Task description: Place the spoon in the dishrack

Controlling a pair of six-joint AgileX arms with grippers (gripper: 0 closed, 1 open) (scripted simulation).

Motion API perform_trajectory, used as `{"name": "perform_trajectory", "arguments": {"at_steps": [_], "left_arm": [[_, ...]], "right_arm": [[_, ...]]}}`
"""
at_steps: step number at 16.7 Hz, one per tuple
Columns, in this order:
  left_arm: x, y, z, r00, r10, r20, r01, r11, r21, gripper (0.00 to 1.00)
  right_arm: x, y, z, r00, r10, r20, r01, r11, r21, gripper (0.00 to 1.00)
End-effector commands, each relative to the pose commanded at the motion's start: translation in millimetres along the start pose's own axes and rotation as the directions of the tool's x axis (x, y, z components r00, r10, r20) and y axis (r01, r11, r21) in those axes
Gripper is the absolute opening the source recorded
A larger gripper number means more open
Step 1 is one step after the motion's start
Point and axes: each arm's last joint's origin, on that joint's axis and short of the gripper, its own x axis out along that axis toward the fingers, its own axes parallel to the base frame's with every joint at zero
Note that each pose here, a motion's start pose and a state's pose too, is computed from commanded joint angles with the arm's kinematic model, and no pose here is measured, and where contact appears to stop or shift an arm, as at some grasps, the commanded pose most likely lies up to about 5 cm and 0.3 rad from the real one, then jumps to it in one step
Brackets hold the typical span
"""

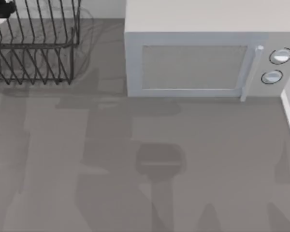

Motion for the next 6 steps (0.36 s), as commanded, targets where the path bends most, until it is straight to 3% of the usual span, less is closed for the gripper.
{"name": "perform_trajectory", "arguments": {"at_steps": [6], "left_arm": [[0.0, 0.0, 0.0, 1.000, 0.000, 0.000, 0.000, 1.000, 0.000, 1.00]], "right_arm": [[0.0, 0.0, 0.0, 1.000, 0.000, 0.000, 0.000, 1.000, 0.000, 1.00]]}}
